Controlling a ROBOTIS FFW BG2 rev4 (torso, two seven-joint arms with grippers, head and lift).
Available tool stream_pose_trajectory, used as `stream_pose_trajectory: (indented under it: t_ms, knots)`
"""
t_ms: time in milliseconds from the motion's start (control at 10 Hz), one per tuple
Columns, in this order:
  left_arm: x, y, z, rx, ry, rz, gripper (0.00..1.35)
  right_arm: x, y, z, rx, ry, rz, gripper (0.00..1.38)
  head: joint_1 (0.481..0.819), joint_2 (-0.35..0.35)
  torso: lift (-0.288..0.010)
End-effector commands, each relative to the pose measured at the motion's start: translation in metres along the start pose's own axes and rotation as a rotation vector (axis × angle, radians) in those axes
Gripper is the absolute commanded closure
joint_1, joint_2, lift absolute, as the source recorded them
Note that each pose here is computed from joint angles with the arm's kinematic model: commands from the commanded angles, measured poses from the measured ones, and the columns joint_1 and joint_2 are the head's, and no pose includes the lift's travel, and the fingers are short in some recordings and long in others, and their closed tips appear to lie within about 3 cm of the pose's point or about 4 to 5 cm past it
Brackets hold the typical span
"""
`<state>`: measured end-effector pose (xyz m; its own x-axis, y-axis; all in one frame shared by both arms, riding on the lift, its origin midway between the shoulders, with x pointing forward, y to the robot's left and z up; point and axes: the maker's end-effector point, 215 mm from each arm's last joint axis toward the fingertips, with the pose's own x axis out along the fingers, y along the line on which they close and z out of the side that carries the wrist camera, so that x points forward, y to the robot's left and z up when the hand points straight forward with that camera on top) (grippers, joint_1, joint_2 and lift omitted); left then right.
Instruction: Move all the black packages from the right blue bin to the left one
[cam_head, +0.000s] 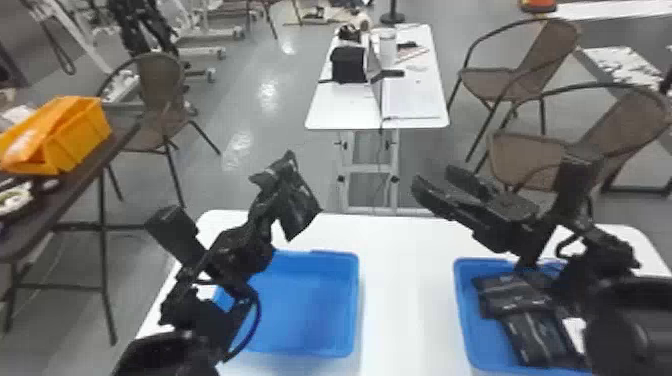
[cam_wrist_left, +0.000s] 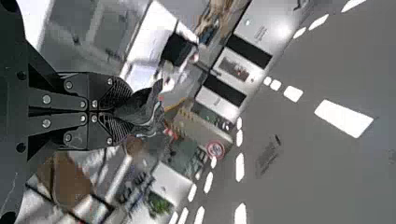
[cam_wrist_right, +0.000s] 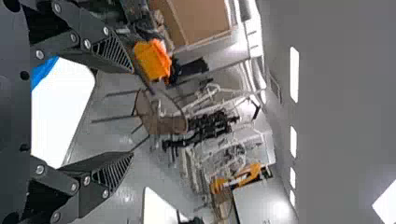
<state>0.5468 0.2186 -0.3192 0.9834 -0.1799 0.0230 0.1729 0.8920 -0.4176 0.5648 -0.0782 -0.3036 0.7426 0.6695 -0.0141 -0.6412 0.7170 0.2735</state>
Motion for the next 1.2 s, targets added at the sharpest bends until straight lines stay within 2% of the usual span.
stream_pose_trajectory:
  t_ms: [0,100,200,300,500,600,700,800,900,1100]
  knots:
    - [-0.017,0.048,-0.028,0.261,0.098,0.111,1.20,-0.018,-0.013,-0.020,-0.025,0.039,-0.054,0.33,0.678,0.137,0.000]
    - [-0.025,0.067,-0.048,0.417,0.173,0.149,1.20,-0.026,-0.018,-0.033,-0.025,0.062,-0.077,0.33,0.695,0.149,0.000]
    - [-0.028,0.073,-0.064,0.547,0.220,0.156,1.20,-0.032,-0.021,-0.040,-0.049,0.083,-0.101,0.33,0.695,0.158,0.000]
    - [-0.029,0.074,-0.079,0.595,0.249,0.149,1.20,-0.038,-0.025,-0.049,-0.068,0.104,-0.127,0.33,0.695,0.160,0.000]
    - [-0.028,0.070,-0.086,0.634,0.248,0.145,1.20,-0.040,-0.027,-0.059,-0.061,0.121,-0.133,0.33,0.695,0.148,0.000]
    - [-0.028,0.070,-0.084,0.622,0.236,0.148,1.05,-0.041,-0.028,-0.060,-0.060,0.122,-0.133,0.33,0.695,0.143,0.000]
    - [-0.028,0.066,-0.080,0.602,0.210,0.139,0.59,-0.041,-0.028,-0.060,-0.061,0.123,-0.134,0.33,0.695,0.142,0.000]
    - [-0.030,0.064,-0.077,0.571,0.187,0.135,0.19,-0.044,-0.033,-0.061,-0.074,0.131,-0.149,0.33,0.695,0.141,0.000]
    - [-0.031,0.057,-0.071,0.541,0.154,0.125,0.08,-0.053,-0.042,-0.062,-0.099,0.143,-0.198,0.33,0.695,0.139,0.000]
    - [-0.040,0.052,-0.040,0.512,0.088,0.130,0.16,-0.086,-0.075,-0.084,-0.115,0.191,-0.328,0.33,0.695,0.108,0.000]
